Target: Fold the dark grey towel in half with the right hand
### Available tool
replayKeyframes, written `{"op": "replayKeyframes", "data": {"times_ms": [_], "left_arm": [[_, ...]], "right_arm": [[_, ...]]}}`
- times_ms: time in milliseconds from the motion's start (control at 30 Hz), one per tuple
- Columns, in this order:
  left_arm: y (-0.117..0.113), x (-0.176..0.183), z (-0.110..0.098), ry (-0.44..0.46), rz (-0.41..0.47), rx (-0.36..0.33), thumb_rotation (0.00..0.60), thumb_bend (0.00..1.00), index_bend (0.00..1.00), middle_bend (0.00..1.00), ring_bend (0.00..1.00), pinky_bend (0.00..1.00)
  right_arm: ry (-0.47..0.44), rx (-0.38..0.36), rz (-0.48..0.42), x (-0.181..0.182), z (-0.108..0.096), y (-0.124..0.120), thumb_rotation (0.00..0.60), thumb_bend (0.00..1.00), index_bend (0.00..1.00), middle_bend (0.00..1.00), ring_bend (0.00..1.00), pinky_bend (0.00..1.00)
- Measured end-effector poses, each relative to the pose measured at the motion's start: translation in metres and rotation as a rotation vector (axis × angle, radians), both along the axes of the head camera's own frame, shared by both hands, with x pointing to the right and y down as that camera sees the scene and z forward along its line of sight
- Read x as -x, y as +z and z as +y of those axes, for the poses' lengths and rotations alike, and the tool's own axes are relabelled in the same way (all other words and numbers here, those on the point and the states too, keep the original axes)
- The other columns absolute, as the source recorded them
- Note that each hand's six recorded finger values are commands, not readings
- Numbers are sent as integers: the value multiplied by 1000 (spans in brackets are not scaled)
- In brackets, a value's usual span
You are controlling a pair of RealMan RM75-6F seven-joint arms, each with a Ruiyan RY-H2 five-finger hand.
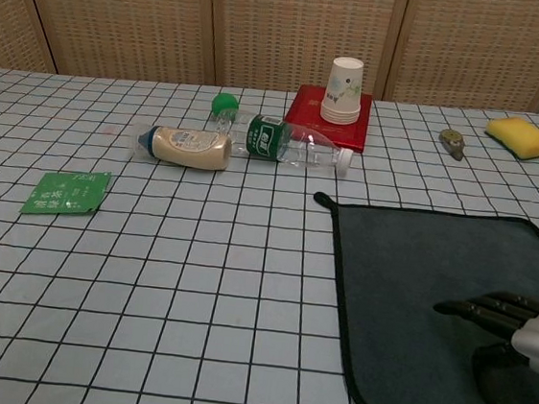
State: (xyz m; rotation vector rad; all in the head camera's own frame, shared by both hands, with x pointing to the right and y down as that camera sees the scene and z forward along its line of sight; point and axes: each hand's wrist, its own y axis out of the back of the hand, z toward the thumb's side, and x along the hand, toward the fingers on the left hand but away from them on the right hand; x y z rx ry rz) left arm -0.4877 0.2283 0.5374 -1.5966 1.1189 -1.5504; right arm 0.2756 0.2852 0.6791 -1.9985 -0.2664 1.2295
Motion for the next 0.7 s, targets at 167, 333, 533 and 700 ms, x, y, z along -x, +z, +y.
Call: {"op": "replayKeyframes", "data": {"times_ms": [167, 333, 533, 700], "left_arm": [[0, 0, 0, 1, -1, 0, 600, 0, 0, 0, 0, 0], [1, -1, 0, 1, -1, 1, 600, 0, 0, 0, 0, 0], [0, 0, 0, -1, 2, 0, 600, 0, 0, 0, 0, 0], [0, 0, 0, -2, 3, 0, 600, 0, 0, 0, 0, 0]], "right_arm": [[-13, -8, 2, -2, 2, 1, 600, 426, 520, 0, 0, 0], [-17, -18, 3, -2, 1, 3, 600, 500, 530, 0, 0, 0], [-14, -25, -1, -1, 1, 4, 600, 589, 542, 0, 0, 0], [-11, -28, -10, 0, 0, 3, 600, 605, 558, 0, 0, 0]]}}
